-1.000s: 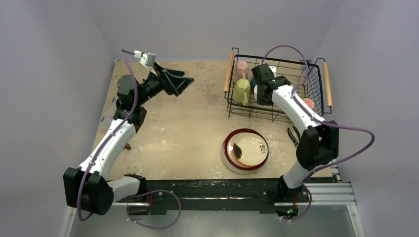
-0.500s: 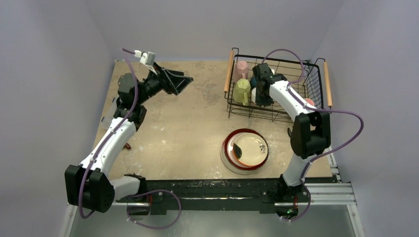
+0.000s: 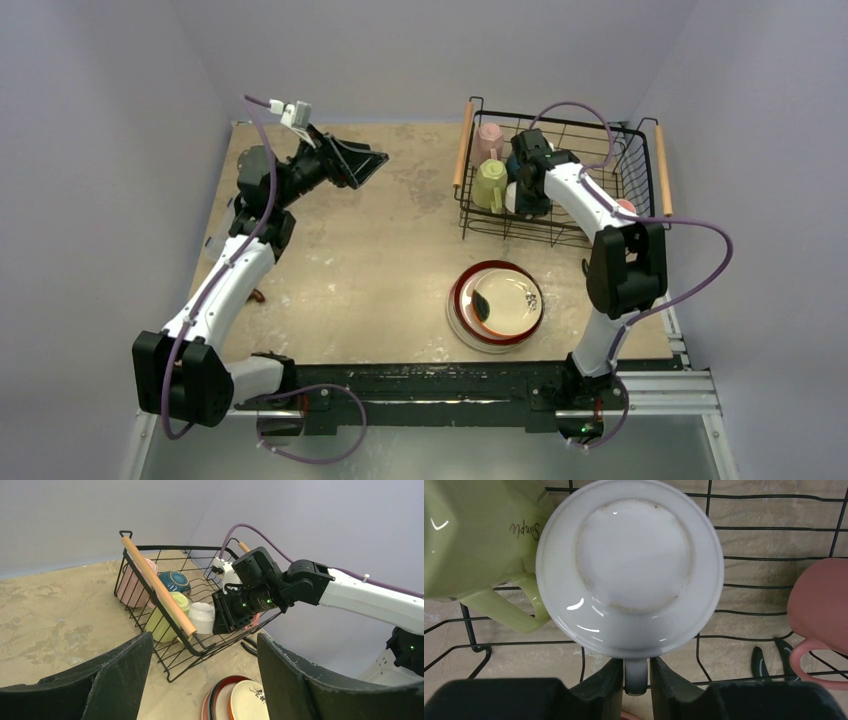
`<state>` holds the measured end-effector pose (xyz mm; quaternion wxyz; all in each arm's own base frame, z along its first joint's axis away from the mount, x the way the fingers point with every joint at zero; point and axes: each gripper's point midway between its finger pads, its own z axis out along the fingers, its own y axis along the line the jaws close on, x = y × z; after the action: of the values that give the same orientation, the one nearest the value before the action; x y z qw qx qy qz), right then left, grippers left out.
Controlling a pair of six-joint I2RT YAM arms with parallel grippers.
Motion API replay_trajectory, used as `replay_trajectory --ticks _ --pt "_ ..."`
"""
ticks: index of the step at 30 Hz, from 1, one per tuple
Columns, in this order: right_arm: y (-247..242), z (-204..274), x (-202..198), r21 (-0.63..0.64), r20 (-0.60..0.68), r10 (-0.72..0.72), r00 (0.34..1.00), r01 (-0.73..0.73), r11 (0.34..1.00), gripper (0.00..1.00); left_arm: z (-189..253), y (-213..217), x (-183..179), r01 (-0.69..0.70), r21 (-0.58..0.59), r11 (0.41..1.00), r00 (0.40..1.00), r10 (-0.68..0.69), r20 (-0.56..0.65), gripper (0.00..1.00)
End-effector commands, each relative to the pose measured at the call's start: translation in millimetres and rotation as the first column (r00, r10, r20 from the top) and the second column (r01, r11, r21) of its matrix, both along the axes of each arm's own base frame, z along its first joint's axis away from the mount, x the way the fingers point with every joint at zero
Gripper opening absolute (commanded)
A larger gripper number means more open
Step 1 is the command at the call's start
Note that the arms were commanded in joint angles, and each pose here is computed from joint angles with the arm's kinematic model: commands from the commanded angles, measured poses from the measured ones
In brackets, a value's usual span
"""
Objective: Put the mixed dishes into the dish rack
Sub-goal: Turn the bowl upside down on the dish rack, then pick up the plate from the corner of the board.
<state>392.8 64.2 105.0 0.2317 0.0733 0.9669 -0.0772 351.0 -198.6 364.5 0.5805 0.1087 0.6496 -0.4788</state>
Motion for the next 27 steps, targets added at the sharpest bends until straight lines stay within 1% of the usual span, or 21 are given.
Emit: replay_trajectory --ticks 1,7,11,13,17,20,22,23,27 --pt "1.5 10.8 21.3 0.005 0.087 0.007 0.996 -0.007 1.0 0.28 22.1 2.2 0.7 0.006 -0.022 1.0 0.999 -0.005 0.05 0.74" --pt "-0.7 9.7 16.3 -0.008 0.068 0.019 0.998 -0.018 1.0 0.38 19.4 1.5 2.4 0.009 -0.018 1.0 0.999 -0.009 0.039 0.74" --pt "-4.4 26.5 11.2 -0.018 0.096 0.019 0.995 -0.017 1.0 0.44 17.7 1.5 3.7 0.007 -0.015 1.0 0.999 -0.006 0.034 0.74" --pt "-5.3 44.8 8.3 -0.01 0.137 0.019 0.99 -0.018 1.0 0.48 17.3 1.0 3.8 0.011 -0.017 1.0 1.0 -0.01 0.028 0.74" --pt "-4.1 92.4 -8.8 0.031 0.256 0.028 0.966 -0.038 0.999 0.59 16.9 -0.6 4.4 0.021 -0.029 0.999 1.0 -0.021 0.013 0.74" --pt "1.2 121.5 -35.5 0.105 0.365 0.037 0.93 -0.08 0.991 0.68 16.9 -3.9 2.9 0.042 -0.037 0.998 0.999 -0.042 0.001 0.74" --pt "10.6 137.2 -55.8 0.176 0.441 0.052 0.896 -0.144 0.974 0.74 14.9 -7.2 1.5 0.05 -0.025 0.998 0.999 -0.05 -0.007 0.74" --pt "12.7 150.4 -69.8 0.21 0.493 0.047 0.869 -0.171 0.963 0.76 13.9 -9.4 0.7 0.052 -0.013 0.999 0.999 -0.053 -0.01 0.74" --pt "19.2 158.6 -114.0 0.32 0.585 0.001 0.811 -0.232 0.918 0.78 6.4 -29.3 -9.8 0.094 0.046 0.994 0.995 -0.093 -0.027 0.74"
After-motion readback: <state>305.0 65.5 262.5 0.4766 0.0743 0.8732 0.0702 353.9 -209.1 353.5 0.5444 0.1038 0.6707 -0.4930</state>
